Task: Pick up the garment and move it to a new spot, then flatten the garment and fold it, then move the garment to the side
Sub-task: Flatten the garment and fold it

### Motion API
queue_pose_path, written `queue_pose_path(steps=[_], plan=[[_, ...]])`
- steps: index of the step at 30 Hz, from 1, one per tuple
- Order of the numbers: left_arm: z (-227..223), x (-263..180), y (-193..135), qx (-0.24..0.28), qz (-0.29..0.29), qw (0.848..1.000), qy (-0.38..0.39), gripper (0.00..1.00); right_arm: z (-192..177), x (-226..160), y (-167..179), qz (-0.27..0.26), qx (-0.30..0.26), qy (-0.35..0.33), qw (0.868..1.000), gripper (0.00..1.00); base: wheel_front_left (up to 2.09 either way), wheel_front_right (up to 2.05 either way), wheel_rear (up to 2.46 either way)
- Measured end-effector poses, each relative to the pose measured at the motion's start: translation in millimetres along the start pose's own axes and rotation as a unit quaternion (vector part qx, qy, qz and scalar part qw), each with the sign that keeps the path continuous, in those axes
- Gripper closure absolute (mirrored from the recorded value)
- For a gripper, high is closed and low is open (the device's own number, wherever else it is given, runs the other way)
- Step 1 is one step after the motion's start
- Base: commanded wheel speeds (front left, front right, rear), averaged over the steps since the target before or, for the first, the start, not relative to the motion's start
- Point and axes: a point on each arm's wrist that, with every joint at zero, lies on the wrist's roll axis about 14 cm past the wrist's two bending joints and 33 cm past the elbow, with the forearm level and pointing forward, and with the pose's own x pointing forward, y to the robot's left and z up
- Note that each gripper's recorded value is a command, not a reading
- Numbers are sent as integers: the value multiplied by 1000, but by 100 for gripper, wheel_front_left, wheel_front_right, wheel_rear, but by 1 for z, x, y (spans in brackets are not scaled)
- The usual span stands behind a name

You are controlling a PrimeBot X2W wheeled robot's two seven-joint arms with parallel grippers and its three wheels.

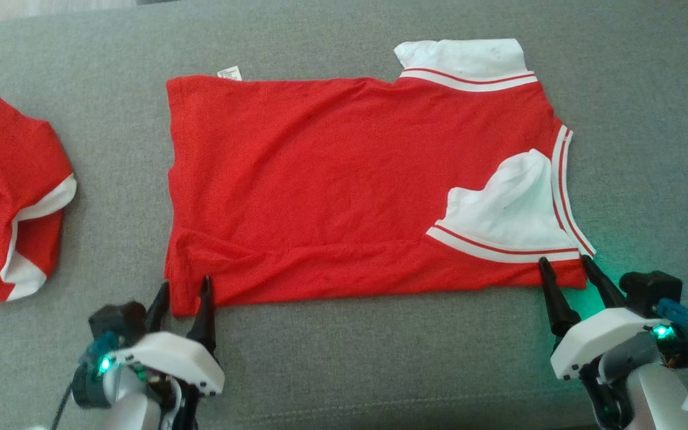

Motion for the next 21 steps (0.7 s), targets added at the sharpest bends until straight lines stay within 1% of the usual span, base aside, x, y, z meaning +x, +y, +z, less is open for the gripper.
queue_pose_path(steps=[4, 5, 6, 7, 8, 9, 10, 21], plan=[[0, 11, -2, -14, -4, 1000, 14, 0, -12, 4, -7, -13, 1, 29, 1000, 0, 0, 0, 0], [0, 13, -2, -20, -6, 1000, 17, 7, -12, 5, -8, -15, 3, 32, 999, 0, 0, 0, 0], [0, 15, -3, -25, -7, 999, 18, 41, -12, 7, -7, -15, 3, 32, 999, 0, 0, 0, 0], [-2, 17, -2, -30, -8, 999, 25, 100, -13, 9, -8, -16, 4, 41, 999, 0, 0, 0, 0], [-2, 19, -2, -32, -10, 999, 28, 100, -13, 10, -8, -16, 4, 43, 999, 0, 0, 0, 0], [-2, 20, -4, -34, -14, 999, 29, 100, -13, 11, -8, -16, 6, 43, 999, 42, 0, 0, 0], [-2, 20, -5, -35, -15, 999, 29, 100, -13, 12, -7, -15, 9, 45, 999, 100, 0, 0, 0], [8, 15, -5, -31, -11, 999, 5, 100, -6, 13, 2, -4, 28, 35, 999, 100, 0, 0, 0]])
